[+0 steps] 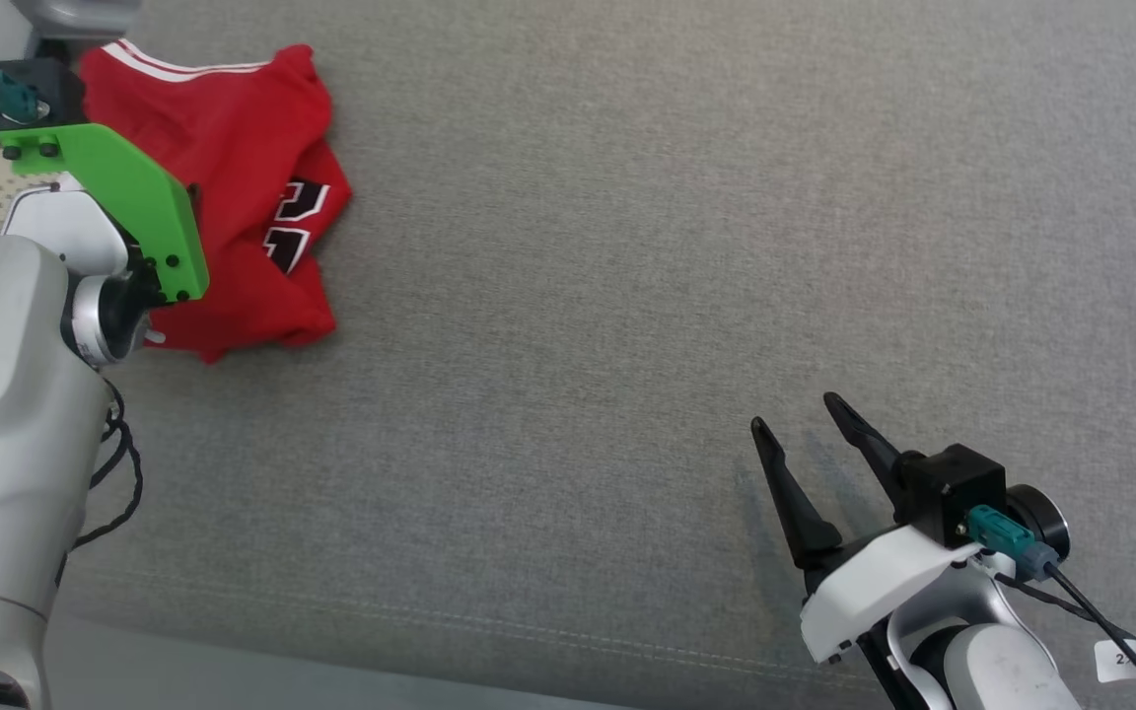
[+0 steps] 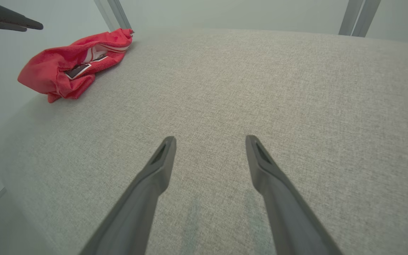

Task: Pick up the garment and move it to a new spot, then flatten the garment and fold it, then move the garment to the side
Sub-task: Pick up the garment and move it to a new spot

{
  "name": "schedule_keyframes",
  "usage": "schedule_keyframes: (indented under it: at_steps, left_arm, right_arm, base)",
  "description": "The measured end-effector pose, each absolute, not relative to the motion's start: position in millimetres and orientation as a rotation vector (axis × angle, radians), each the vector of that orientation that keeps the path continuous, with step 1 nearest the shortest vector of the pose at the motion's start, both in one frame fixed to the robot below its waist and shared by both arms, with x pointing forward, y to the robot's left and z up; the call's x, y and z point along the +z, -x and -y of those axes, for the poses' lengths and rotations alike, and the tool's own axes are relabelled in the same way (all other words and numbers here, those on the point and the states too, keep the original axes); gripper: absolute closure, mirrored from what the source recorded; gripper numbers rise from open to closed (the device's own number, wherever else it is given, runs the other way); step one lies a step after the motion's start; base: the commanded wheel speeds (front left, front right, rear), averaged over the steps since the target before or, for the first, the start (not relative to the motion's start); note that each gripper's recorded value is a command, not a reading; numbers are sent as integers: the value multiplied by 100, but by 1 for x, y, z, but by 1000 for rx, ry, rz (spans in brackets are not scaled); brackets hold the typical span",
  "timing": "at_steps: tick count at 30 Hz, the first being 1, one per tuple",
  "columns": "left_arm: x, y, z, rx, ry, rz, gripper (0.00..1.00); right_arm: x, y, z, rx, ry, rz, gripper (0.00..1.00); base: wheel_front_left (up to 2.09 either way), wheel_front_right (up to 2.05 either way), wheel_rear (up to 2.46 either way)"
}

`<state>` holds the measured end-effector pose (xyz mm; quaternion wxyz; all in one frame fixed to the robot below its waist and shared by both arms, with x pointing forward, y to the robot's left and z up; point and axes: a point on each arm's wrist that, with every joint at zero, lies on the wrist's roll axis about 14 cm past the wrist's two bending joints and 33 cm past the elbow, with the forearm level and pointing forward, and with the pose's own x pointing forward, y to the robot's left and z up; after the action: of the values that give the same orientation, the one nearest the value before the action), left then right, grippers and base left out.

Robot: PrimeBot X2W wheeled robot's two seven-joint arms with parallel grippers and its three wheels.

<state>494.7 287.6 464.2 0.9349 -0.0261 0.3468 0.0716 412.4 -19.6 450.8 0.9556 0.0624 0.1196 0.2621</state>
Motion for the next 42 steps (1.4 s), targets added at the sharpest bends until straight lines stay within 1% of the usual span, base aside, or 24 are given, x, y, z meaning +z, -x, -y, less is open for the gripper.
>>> schedule_keyframes:
  at_steps: [3,4,8,13,14,15,16,18,21,30,37,42]
  left_arm:
    - [444,-504,-282,124,34,-801,0]
    - [433,-508,-280,118,17,-861,0]
    - [403,-507,-280,134,-28,-989,0]
    - [371,-505,-271,141,-29,-1088,0]
    - [367,-505,-271,145,-29,-1097,30]
    - [363,-507,-269,148,-32,-1096,80]
    - [361,-508,-267,147,-31,-1096,100]
    - [358,-511,-264,140,-30,-1083,100]
    - [369,-519,-264,138,-43,-1009,100]
    - [426,-543,-248,70,-64,-778,100]
    - [484,-559,-216,-32,-101,-627,100]
    - [525,-567,-175,-128,-111,-522,100]
  right_arm:
    - [442,-413,28,507,-128,-264,0]
    - [438,-413,35,488,-128,-276,0]
    - [428,-414,49,446,-122,-299,0]
    - [419,-415,62,407,-113,-326,0]
    - [417,-415,64,401,-112,-330,0]
    - [415,-415,66,395,-112,-335,0]
    - [413,-415,68,391,-111,-340,0]
    - [411,-415,69,387,-111,-346,0]
    - [413,-414,67,392,-112,-341,0]
    - [435,-410,64,401,-138,-274,0]
    - [458,-399,74,371,-163,-207,0]
    - [469,-386,88,327,-173,-172,0]
  base:
    - [0,0,0]
    - [0,0,0]
    - [0,0,0]
    - [0,0,0]
    - [0,0,0]
    - [0,0,0]
    - [0,0,0]
    - [0,0,0]
    - [0,0,0]
    - [0,0,0]
    - [0,0,0]
    - [0,0,0]
